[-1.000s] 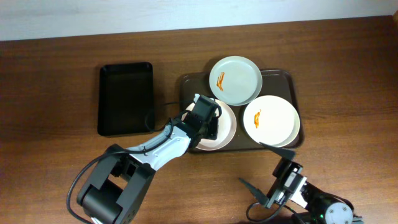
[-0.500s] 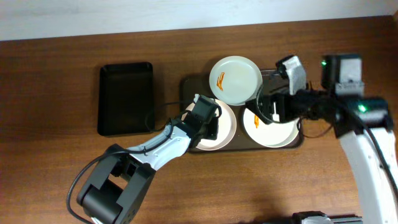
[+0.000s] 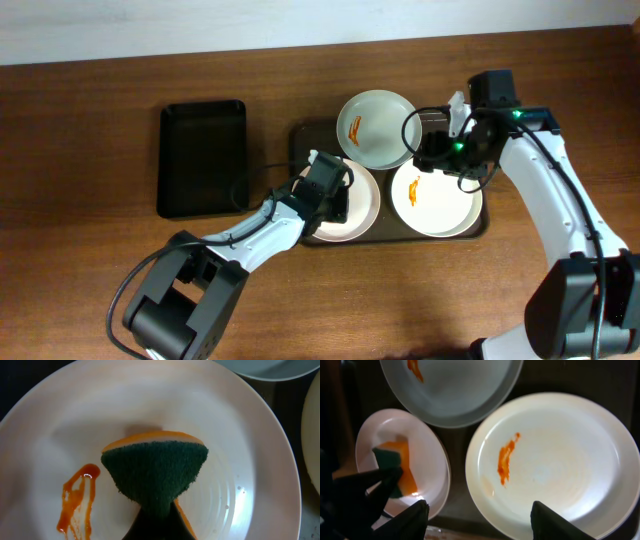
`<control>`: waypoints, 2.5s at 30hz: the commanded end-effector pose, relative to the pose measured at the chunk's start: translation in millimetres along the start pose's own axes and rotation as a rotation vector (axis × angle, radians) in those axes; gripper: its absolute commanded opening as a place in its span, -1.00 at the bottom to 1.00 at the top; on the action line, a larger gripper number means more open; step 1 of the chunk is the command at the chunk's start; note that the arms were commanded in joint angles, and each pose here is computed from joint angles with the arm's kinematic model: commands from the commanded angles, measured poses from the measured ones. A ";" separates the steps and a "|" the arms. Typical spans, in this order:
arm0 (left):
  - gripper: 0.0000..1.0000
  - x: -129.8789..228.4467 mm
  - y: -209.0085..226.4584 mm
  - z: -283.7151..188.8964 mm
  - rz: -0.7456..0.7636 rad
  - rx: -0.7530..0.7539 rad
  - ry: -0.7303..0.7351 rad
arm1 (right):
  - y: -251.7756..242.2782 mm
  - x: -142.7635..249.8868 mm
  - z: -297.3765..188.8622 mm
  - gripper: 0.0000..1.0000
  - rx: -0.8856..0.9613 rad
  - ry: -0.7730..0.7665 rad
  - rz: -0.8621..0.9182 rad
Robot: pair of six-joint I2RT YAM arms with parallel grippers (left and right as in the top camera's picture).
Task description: Clean dirty plates on tray and stack at the side
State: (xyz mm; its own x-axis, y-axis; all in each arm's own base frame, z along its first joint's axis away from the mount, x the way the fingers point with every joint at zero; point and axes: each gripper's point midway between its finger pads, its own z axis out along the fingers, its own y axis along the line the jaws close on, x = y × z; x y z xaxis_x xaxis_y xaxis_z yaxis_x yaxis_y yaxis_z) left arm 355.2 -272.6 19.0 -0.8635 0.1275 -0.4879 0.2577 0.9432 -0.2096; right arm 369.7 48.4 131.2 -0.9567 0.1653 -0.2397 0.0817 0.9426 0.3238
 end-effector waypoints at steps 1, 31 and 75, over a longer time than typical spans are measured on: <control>-1.00 0.6 4.3 0.5 -0.017 -0.006 0.003 | 30.3 -9.1 13.1 0.40 -0.037 -0.031 -0.083; -1.00 0.7 4.3 0.5 -0.017 -0.007 0.003 | 44.1 -2.0 81.9 -0.21 0.101 0.206 -0.192; -1.00 0.8 4.3 0.5 -0.017 -0.006 0.003 | 56.6 32.7 122.7 -0.19 -0.114 0.387 -0.281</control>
State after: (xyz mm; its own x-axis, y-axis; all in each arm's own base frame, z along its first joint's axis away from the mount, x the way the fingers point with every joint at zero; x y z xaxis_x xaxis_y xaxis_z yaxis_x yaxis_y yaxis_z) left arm 354.8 -272.0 18.5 -0.8648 0.1281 -0.4855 0.2565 0.9439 -0.2079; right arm 379.4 141.1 36.0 -0.9765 -0.2147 0.0185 -0.1894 0.8958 0.4020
